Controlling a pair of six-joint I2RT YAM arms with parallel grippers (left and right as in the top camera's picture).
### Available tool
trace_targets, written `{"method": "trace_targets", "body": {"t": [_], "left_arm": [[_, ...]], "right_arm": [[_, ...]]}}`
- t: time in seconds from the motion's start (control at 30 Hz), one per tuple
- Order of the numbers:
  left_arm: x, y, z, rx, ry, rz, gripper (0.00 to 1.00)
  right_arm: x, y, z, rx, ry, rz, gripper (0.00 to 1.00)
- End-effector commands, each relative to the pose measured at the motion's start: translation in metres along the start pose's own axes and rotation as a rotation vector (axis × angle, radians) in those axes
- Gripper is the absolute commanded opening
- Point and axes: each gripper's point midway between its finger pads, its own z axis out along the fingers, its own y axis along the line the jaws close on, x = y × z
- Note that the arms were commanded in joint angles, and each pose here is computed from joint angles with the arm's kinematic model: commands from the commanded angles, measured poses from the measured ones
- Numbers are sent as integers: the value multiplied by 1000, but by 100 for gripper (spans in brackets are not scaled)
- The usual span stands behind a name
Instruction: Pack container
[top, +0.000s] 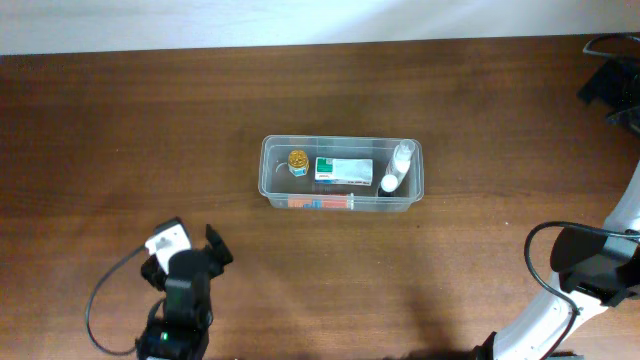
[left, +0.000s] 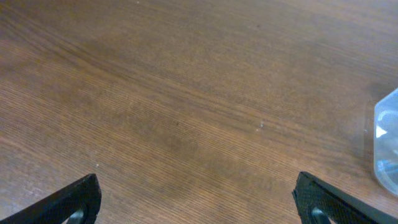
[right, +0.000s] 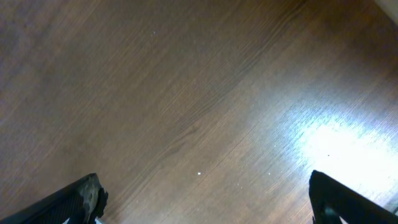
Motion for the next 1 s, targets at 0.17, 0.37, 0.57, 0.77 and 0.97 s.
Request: {"method": "trace_targets", "body": {"t": [0.17, 0.37, 0.57, 0.77, 0.97], "left_arm": [[9, -2, -7, 151, -59, -12, 99], [9, -8, -13, 200, -68, 41, 99], [-5, -12, -21, 232, -134, 50, 99], [-22, -11, -29, 248, -210, 22, 99], [-37, -13, -38, 267, -283, 5, 99]], "right_arm": [[-2, -5, -11, 5, -31, 1, 98], [-2, -5, -11, 5, -31, 1, 98], [-2, -5, -11, 5, -31, 1, 98], [-2, -5, -11, 5, -31, 1, 98], [-2, -5, -11, 5, -31, 1, 98]]}}
